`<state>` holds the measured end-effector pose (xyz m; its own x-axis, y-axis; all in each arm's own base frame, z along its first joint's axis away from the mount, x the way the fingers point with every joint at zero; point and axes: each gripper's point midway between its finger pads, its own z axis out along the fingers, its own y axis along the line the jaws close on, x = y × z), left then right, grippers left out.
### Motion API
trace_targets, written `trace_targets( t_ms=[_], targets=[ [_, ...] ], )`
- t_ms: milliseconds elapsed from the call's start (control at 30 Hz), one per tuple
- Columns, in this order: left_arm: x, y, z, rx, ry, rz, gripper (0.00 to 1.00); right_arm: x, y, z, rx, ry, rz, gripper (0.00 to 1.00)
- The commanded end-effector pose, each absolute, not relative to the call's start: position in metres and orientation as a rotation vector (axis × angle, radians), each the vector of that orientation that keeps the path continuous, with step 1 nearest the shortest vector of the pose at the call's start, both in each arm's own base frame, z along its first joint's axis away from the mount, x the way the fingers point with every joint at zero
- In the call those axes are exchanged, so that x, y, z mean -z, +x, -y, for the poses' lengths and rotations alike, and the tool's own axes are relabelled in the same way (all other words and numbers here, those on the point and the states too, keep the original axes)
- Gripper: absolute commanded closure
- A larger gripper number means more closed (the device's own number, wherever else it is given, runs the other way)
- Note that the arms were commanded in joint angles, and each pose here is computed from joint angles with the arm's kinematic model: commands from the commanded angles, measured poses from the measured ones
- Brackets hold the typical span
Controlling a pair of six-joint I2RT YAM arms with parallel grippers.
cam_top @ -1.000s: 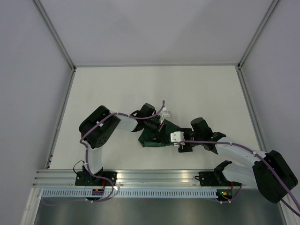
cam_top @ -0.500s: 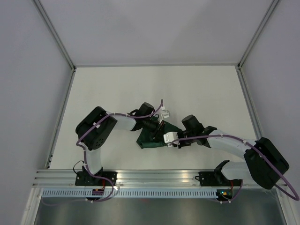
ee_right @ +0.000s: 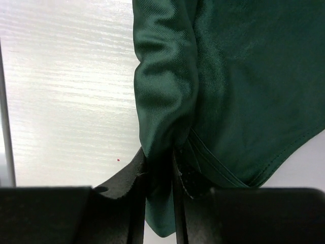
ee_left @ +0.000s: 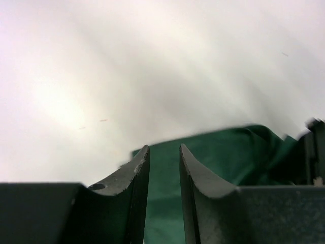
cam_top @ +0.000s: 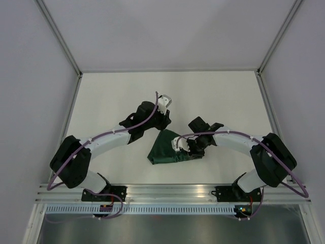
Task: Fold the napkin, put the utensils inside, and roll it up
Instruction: Roll the napkin with the utensil
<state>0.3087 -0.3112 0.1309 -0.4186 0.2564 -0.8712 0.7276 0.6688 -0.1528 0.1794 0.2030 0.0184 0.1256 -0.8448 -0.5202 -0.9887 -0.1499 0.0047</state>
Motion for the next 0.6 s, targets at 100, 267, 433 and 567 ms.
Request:
trace_targets(
  t_ms=[100, 267, 433, 567],
  targets=[
    [-0.162, 0.328, 0.24, 0.345, 0.395, -1.957, 0.66, -0.002, 0.145, -0.19, -0.777, -2.1, -2.082, 0.89],
    [-0.196, 0.315, 0.218, 0.347, 0.321, -1.797, 0.65, 0.01, 0.148, -0.198, -0.852, -2.109, -2.2, 0.89],
    [-0.213, 0.291, 0.225, 0.316, 0.441, -1.679, 0.64, 0.021, 0.157, -0.208, -0.914, -2.085, -2.322, 0.89],
    [-0.218, 0.262, 0.255, 0.242, 0.635, -1.563, 0.62, 0.023, 0.174, -0.221, -0.983, -2.067, -2.355, 0.89]
  ],
)
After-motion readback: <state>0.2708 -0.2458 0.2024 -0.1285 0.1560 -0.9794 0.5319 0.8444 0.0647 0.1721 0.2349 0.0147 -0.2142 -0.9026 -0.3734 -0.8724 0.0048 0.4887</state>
